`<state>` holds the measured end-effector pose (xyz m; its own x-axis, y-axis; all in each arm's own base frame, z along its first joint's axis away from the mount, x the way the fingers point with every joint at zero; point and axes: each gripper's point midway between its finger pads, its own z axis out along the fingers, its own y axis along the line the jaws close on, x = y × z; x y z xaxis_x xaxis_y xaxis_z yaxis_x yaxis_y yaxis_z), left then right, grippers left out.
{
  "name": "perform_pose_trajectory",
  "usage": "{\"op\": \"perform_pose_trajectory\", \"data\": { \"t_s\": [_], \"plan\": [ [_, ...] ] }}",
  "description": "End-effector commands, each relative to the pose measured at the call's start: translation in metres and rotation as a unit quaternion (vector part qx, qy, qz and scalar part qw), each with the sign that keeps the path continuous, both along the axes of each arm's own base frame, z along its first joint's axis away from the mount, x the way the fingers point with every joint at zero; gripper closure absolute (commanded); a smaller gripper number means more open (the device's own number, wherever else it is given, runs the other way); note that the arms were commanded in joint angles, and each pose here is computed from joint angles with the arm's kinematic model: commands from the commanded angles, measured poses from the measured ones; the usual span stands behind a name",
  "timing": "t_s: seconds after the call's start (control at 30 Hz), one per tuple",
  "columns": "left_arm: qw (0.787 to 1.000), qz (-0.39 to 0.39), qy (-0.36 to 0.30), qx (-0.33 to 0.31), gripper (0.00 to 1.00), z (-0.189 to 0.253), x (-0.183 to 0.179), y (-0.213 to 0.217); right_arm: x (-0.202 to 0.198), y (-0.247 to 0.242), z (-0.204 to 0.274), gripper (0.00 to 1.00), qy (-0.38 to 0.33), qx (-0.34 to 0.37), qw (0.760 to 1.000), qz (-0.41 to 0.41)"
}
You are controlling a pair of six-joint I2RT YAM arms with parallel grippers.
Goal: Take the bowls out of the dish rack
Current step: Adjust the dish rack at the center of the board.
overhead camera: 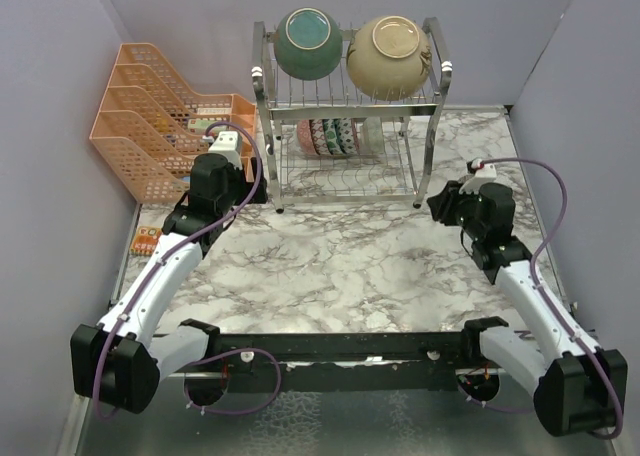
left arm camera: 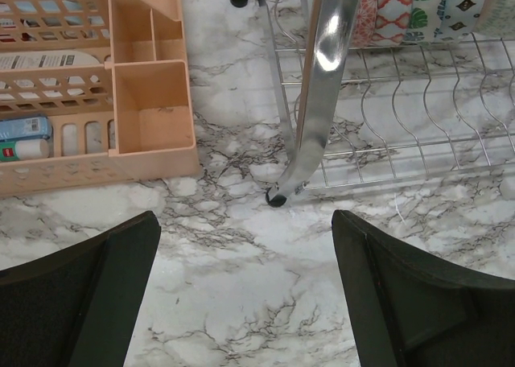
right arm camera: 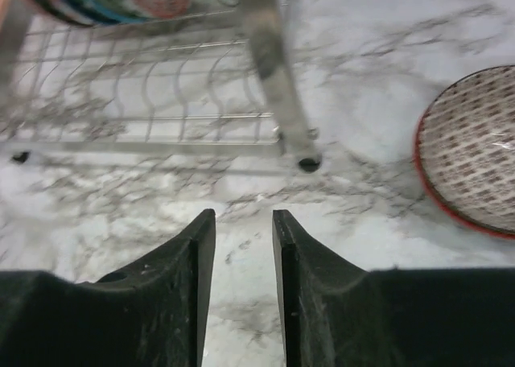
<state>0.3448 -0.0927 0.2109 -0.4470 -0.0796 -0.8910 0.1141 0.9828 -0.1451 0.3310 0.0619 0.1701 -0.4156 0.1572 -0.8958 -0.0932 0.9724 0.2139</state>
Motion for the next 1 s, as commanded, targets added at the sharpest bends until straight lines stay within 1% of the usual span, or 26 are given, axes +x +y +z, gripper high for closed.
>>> {"op": "perform_pose_trajectory", "data": {
  "t_s": [0.0, 0.13, 0.37, 0.5, 0.57, 0.7, 0.8, 0.87, 0.97],
  "plan": [
    [0.999, -0.018, -0.025, -0.02, 0.09, 0.015, 0.003, -0.008, -0.03, 0.059, 0.013, 0.64, -0.05, 0.107, 0.984, 0.136],
    [0.999, -0.021, -0.019, -0.023, 0.09, 0.011, 0.003, -0.01, -0.033, 0.068, 0.01, 0.61, -0.06, 0.095, 0.983, 0.145],
    [0.999, -0.023, -0.021, -0.029, 0.09, 0.009, 0.002, -0.011, -0.03, 0.067, 0.0, 0.59, -0.055, 0.073, 0.988, 0.122],
    [0.996, -0.042, -0.022, -0.07, 0.1, 0.011, -0.008, -0.035, -0.028, 0.057, -0.011, 0.59, -0.042, 0.062, 0.993, 0.095],
    [0.995, -0.04, -0.019, -0.085, 0.11, 0.007, -0.015, -0.046, -0.027, 0.054, -0.017, 0.59, -0.036, 0.06, 0.994, 0.083],
    [0.996, -0.029, -0.014, -0.085, 0.17, -0.008, -0.034, -0.07, -0.026, 0.054, -0.028, 0.59, -0.02, 0.067, 0.995, 0.075],
    [0.994, -0.032, -0.009, -0.105, 0.21, -0.02, -0.044, -0.094, -0.028, 0.055, -0.034, 0.59, -0.013, 0.073, 0.994, 0.076],
    [0.993, -0.029, -0.01, -0.117, 0.23, -0.024, -0.044, -0.105, -0.03, 0.055, -0.037, 0.59, -0.011, 0.074, 0.994, 0.076],
    [0.993, -0.024, -0.015, -0.112, 0.26, -0.029, -0.033, -0.12, -0.034, 0.054, -0.038, 0.59, -0.01, 0.077, 0.994, 0.076]
  ]
}}
